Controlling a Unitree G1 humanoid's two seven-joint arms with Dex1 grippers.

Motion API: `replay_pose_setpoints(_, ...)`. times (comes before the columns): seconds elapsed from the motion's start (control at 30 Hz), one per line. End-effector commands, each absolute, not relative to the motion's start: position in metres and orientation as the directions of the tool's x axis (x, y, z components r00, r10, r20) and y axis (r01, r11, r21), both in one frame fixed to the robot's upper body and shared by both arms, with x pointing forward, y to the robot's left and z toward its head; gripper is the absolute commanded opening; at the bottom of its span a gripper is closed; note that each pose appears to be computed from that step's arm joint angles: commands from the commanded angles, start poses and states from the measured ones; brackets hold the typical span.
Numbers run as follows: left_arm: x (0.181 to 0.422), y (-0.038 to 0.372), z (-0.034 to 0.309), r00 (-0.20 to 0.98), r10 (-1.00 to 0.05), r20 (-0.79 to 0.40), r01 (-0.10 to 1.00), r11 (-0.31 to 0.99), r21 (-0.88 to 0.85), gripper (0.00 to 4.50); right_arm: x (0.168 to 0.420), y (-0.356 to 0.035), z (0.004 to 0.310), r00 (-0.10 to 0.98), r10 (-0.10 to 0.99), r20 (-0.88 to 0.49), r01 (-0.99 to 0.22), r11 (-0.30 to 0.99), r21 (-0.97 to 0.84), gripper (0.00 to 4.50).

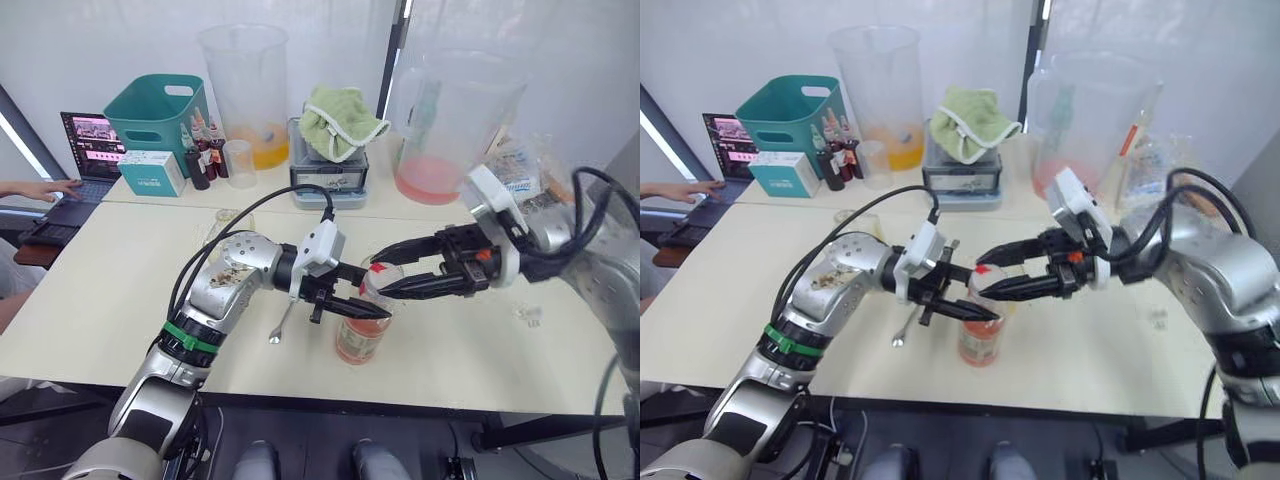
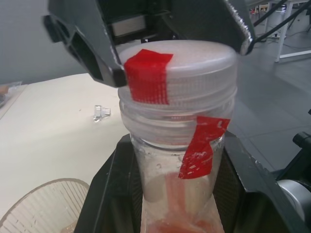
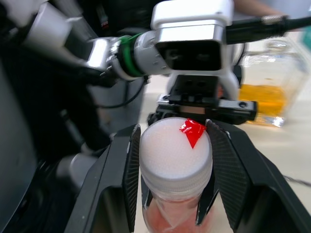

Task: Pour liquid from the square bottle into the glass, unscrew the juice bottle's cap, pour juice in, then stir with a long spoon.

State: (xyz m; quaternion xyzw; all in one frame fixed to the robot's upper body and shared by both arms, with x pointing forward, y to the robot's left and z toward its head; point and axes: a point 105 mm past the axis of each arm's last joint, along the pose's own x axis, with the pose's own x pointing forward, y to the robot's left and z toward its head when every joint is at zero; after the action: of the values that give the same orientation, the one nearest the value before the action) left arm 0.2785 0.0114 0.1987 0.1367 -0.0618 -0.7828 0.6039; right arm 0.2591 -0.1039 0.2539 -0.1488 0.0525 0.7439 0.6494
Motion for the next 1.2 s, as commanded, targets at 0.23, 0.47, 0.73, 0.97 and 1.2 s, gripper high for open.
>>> replay_pose_setpoints(0.23,0.283,0.018,0.192,-0.200,-0.964,-0.178,0.938,-0.241,0.250,1.51,0.262,-0.110,0.241,-0.199,0.900,-0.389,-0.967,-0.245,-0.071,1.62)
replay_pose_setpoints(0.47,0.283,0.017,0.191,-0.202,-0.965,-0.169,0.939,-0.239,0.245,1.51,0.260,-0.113,0.248,-0.149,0.927,-0.345,-0.982,-0.181,-0.062,3.61)
replay_pose_setpoints(0.73,0.281,0.015,0.191,-0.206,-0.966,-0.159,0.940,-0.240,0.242,1.51,0.247,-0.115,0.275,0.015,0.980,-0.200,-0.993,-0.008,-0.114,4.48)
replay_pose_setpoints(0.97,0.280,0.015,0.190,-0.199,-0.969,-0.149,0.943,-0.231,0.241,1.51,0.232,-0.112,0.266,0.333,0.935,-0.126,-0.932,0.305,-0.197,4.48)
replay_pose_setpoints(1.2,0.282,0.015,0.191,-0.190,-0.971,-0.144,0.943,-0.221,0.247,1.51,0.213,-0.121,0.249,0.588,0.806,-0.066,-0.802,0.572,-0.170,4.48)
